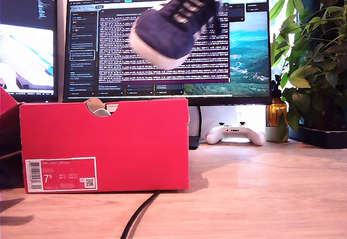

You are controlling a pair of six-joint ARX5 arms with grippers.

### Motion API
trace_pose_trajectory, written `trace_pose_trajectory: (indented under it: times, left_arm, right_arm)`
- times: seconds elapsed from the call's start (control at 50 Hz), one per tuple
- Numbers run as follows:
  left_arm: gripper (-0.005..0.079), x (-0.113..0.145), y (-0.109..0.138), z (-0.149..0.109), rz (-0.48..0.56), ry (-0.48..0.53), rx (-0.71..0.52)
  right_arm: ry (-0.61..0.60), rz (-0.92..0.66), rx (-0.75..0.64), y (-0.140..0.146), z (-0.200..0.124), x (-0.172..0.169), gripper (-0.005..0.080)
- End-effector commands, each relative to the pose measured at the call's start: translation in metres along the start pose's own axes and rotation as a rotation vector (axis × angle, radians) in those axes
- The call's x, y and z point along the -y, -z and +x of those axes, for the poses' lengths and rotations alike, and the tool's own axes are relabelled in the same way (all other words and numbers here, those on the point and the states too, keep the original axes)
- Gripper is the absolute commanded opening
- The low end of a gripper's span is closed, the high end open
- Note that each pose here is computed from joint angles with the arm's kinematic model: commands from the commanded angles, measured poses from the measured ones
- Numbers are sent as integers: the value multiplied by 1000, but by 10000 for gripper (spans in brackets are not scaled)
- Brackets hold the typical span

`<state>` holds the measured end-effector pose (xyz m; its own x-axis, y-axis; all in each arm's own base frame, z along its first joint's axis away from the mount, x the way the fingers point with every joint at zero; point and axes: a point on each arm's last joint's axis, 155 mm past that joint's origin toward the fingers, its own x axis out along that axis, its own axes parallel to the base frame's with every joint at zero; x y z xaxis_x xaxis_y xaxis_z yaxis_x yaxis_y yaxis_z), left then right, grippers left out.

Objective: Pack the blue shoes by picking the first shoe and placing it inside the red shoebox, left side, then picking and rotating the second shoe and placing it in the shoebox

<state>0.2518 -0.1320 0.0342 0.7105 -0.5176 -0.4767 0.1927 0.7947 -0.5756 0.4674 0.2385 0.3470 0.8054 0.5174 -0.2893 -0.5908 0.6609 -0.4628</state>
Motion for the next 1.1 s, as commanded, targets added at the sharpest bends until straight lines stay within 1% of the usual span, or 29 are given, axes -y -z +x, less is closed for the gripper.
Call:
trace_pose_trajectory:
  times: [0.0, 0.24, 0.56, 0.66, 0.94, 1.08]
  left_arm:
    - [-21, 2, 0, -1, 15, 14, 14]
    - [-21, 15, -20, -2, 43, 63, 93]
    - [-21, 26, -36, -5, 67, 102, 158]
    - [-21, 28, -40, -6, 72, 112, 172]
    - [-21, 30, -42, -6, 75, 118, 182]
    - [-21, 32, -41, -6, 76, 127, 175]
  right_arm:
    - [0, -2, 52, -18, 3, -5, -10]
    - [-50, -77, -2, 2, 34, -35, -10]
    - [-63, -149, -56, 29, 62, -49, -10]
    - [-64, -194, -84, 40, 70, -53, -10]
    - [-94, -209, -95, 48, 82, -69, -10]
    - [-123, -212, -119, 59, 90, -82, -10]
